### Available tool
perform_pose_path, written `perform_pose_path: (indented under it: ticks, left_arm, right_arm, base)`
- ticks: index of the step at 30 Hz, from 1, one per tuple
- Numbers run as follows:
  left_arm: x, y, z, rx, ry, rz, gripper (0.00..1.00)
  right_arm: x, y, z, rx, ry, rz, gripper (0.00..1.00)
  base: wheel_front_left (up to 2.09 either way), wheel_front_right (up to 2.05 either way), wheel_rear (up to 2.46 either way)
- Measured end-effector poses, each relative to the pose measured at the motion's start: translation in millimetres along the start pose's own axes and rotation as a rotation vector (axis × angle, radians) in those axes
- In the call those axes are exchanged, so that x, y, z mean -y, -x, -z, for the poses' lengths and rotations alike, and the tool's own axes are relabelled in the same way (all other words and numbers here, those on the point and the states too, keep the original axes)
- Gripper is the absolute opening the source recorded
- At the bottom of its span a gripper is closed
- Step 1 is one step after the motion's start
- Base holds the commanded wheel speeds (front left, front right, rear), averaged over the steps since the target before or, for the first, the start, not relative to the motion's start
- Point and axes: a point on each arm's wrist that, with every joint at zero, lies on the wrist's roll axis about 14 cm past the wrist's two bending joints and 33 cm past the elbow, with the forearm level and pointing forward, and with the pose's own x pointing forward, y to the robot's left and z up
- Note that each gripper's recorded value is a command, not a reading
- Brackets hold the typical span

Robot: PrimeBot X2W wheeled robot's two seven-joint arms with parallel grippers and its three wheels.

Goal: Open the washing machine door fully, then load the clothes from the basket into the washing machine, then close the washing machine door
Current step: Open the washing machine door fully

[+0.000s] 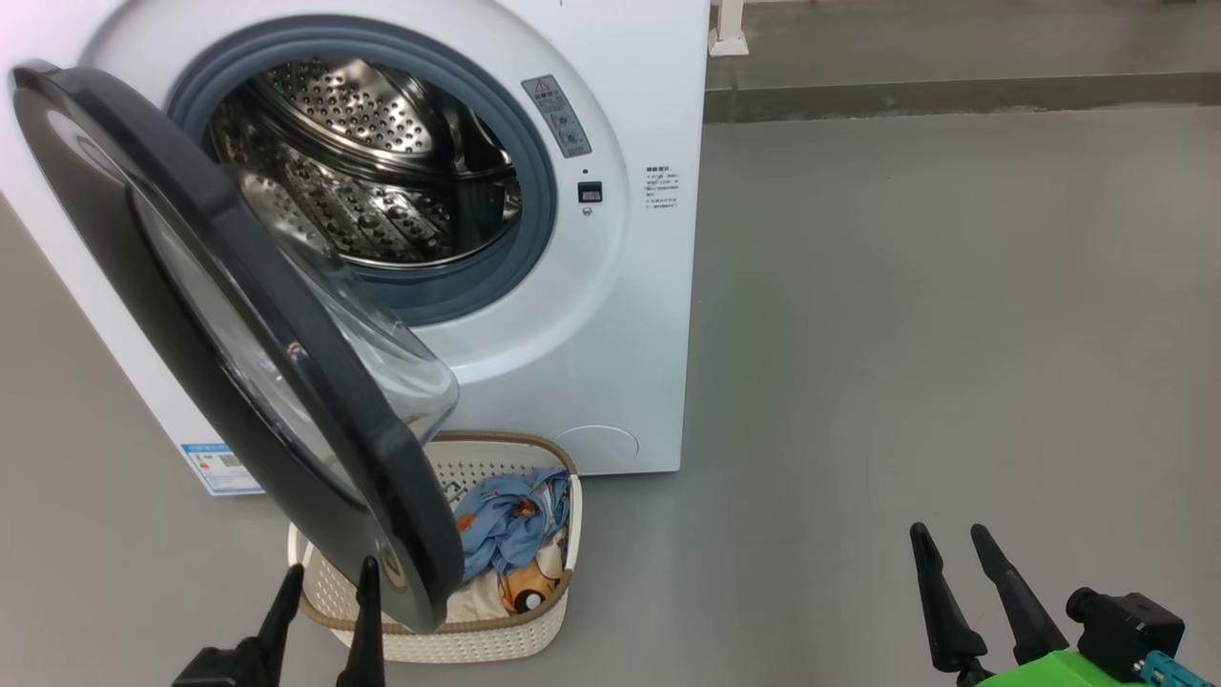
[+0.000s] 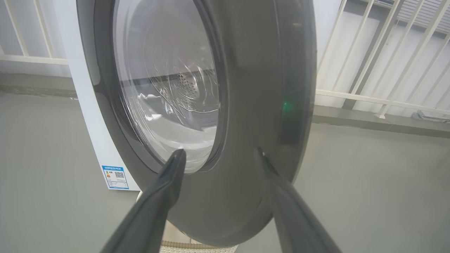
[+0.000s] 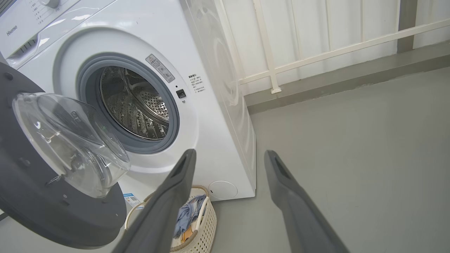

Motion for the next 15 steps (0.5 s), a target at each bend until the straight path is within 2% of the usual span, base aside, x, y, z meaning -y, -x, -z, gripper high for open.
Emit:
perform_pose_path:
  ticks: [15]
  left_arm:
    - [0.5,-0.2,0.9,-0.003,0.0,0.002,1.0]
  right_arm:
    - [0.8,1.0,3.6,-0.01,-0.001,0.003,1.0]
  base:
    - [0.0,0.0,0.0]
